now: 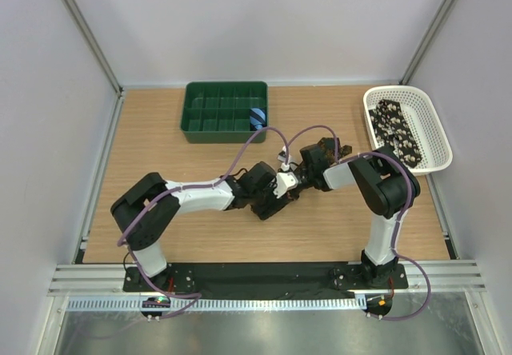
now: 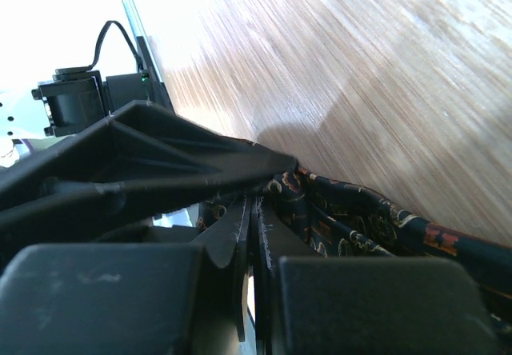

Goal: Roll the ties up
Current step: Roll the tie

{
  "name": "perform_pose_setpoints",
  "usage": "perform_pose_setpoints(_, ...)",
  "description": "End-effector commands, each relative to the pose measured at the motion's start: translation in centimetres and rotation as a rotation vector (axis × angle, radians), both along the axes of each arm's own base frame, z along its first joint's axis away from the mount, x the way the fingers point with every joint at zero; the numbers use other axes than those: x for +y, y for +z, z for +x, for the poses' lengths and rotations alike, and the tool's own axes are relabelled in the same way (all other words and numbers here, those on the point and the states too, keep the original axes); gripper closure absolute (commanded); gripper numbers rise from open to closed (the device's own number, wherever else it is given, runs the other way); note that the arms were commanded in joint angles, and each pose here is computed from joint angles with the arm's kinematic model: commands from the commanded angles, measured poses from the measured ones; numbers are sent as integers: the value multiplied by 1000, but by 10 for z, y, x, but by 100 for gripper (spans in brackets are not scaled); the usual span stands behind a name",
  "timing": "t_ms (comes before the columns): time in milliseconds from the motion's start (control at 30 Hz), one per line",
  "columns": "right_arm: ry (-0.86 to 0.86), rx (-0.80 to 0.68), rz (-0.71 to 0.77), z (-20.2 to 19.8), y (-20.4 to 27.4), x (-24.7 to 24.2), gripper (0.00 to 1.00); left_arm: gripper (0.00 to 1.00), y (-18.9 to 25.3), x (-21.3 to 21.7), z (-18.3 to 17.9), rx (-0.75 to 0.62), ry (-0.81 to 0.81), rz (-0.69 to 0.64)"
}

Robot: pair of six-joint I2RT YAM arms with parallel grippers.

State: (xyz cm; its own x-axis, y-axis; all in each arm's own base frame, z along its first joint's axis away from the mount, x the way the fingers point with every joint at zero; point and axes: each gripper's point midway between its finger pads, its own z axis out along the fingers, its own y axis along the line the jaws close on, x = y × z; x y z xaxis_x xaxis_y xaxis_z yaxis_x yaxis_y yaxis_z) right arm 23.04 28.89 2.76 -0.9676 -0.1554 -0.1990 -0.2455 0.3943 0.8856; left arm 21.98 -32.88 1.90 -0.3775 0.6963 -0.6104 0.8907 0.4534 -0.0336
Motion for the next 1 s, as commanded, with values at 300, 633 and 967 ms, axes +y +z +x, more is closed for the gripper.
perform_pose_setpoints(300,-39,-79,-46,8,7,-5,77,64,-26,16,-11,52,45,91)
perform_pose_setpoints(633,-272,-127,-79,40,31,-48,71,70,-24,20,-6,-65,95,121)
perform_pose_setpoints(967,-557,-84,-322,54,-4,-112,71,70,-24,23,0,-144,108,223)
